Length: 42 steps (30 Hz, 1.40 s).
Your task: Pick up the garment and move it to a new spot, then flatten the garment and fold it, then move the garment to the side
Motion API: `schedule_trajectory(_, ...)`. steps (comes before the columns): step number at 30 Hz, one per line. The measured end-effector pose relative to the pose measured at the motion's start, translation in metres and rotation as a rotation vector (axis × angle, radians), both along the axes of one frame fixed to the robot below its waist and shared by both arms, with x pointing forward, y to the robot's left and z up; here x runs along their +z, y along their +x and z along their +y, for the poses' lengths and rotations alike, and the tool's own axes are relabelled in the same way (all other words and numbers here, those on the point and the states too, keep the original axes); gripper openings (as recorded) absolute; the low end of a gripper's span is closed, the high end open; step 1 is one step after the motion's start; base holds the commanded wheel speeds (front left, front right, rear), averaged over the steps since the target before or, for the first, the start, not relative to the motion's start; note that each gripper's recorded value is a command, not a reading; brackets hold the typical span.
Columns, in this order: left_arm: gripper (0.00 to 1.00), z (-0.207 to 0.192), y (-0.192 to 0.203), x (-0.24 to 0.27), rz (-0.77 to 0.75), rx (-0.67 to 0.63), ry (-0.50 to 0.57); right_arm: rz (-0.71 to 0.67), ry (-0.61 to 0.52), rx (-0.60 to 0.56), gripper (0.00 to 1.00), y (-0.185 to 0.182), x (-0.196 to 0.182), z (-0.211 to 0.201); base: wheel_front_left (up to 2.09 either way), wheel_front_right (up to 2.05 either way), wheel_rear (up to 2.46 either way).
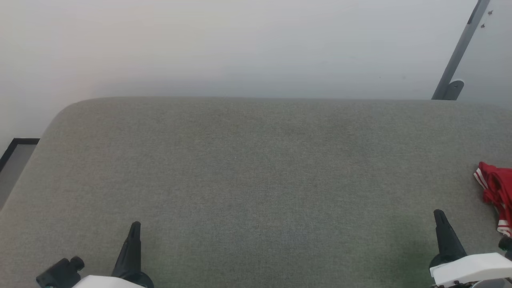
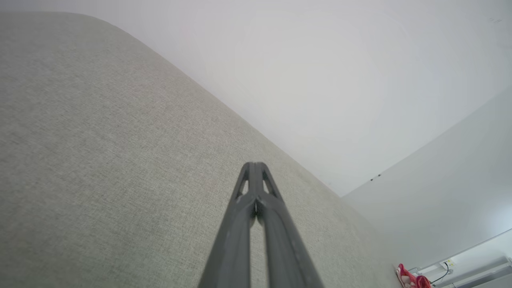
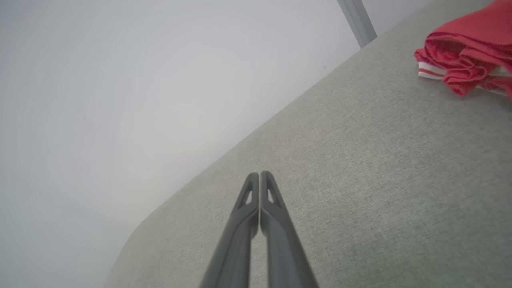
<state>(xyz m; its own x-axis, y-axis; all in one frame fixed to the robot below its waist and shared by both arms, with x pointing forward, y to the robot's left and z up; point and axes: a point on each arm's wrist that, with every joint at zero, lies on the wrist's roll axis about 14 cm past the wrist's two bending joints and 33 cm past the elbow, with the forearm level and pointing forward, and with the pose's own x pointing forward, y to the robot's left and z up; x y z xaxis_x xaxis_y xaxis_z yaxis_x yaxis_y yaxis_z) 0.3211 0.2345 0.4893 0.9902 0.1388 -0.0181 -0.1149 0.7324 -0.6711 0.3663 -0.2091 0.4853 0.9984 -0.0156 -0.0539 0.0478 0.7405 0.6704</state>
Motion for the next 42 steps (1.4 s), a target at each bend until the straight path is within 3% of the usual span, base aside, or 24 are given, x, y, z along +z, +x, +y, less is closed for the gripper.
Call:
schedule_trajectory(23, 0.0, -0.007, 0.02, 0.001, -0.013, -0.018, -0.292, 0.002, 0.29, -0.016, 0.0, 0.007, 0.003, 0.004, 0.0, 0.0, 0.0)
schedule_trajectory(42, 0.0, -0.014, 0.034, 0.004, -0.026, -0.043, -0.46, -0.012, 0.469, -0.016, 0.0, 0.014, 0.01, 0.006, 0.0, 0.0, 0.0)
